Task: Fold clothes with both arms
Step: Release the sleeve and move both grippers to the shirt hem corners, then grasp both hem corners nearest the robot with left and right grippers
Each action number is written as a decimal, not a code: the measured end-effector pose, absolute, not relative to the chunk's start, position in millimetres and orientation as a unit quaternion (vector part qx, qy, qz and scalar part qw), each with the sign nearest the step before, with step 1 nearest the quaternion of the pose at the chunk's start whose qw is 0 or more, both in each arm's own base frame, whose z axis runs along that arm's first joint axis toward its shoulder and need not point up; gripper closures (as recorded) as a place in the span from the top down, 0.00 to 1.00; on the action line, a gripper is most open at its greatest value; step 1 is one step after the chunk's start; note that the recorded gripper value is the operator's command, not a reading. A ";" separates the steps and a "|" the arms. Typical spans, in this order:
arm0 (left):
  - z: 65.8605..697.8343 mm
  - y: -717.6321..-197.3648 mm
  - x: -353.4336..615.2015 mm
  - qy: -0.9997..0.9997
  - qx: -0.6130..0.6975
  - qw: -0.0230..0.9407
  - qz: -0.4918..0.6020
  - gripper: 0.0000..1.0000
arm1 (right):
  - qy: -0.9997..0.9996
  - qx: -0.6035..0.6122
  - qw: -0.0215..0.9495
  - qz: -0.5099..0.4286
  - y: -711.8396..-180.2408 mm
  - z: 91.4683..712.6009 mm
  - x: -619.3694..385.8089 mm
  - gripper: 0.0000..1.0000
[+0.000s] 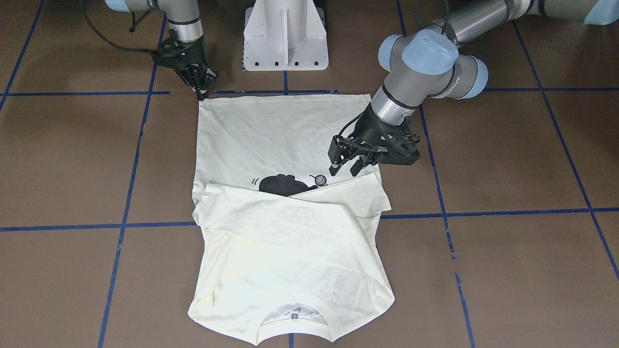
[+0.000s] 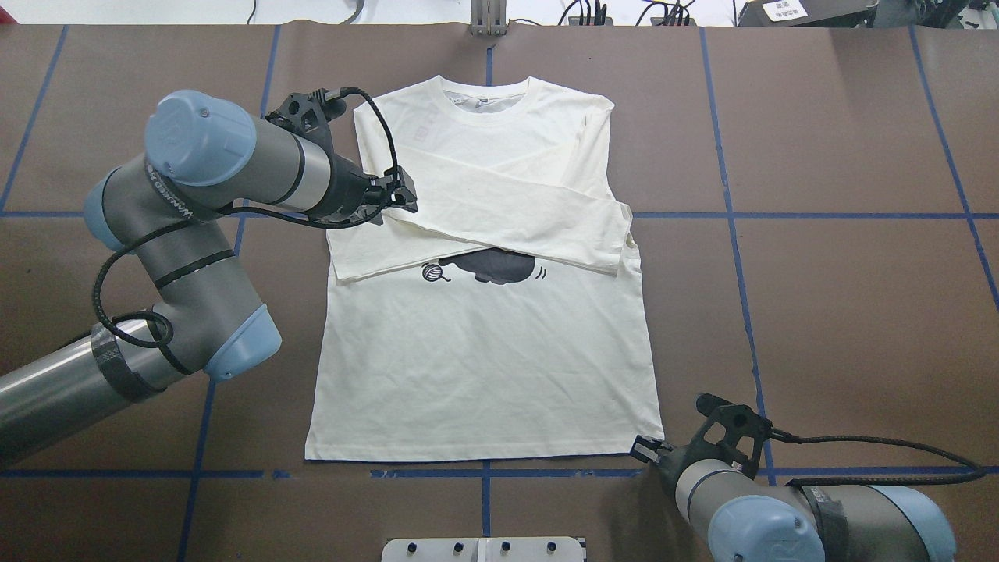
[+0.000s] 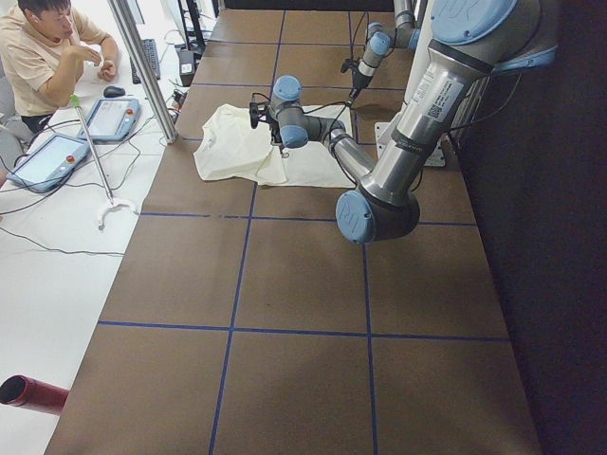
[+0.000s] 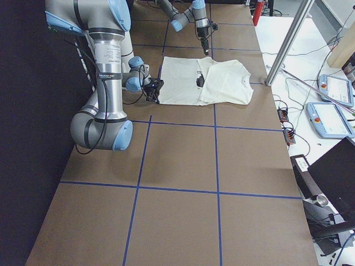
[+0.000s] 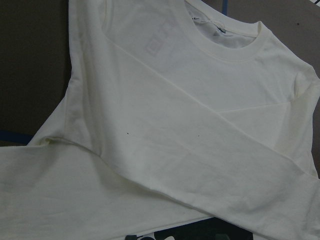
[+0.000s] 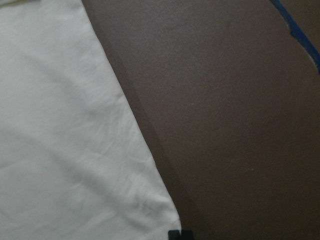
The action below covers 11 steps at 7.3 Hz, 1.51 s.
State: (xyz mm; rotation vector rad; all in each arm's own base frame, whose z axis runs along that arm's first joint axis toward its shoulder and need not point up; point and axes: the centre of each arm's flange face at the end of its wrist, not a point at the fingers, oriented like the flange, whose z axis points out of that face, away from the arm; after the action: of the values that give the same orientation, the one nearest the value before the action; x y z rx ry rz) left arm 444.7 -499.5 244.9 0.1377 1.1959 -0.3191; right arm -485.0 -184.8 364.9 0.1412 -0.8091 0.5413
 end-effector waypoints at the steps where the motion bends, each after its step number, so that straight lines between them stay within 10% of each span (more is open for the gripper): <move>1: 258.6 -473.5 436.1 0.542 0.048 0.819 -0.182 0.62 | -0.398 0.064 0.877 0.261 -185.5 355.4 -478.7 0.00; 6: 314.5 -300.8 474.2 0.422 -0.014 0.873 -0.245 0.60 | -0.406 0.028 0.877 0.255 -191.5 342.3 -465.1 0.00; 11: 357.7 -234.8 491.7 0.368 -0.065 0.893 -0.251 0.42 | -0.404 0.025 0.879 0.254 -191.1 344.7 -467.2 0.00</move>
State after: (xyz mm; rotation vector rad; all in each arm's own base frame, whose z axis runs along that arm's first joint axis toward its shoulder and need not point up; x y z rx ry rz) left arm 491.7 -234.8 357.7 -0.1346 0.7635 -0.5217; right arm -467.2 -191.1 344.7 0.0521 -0.8414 0.5289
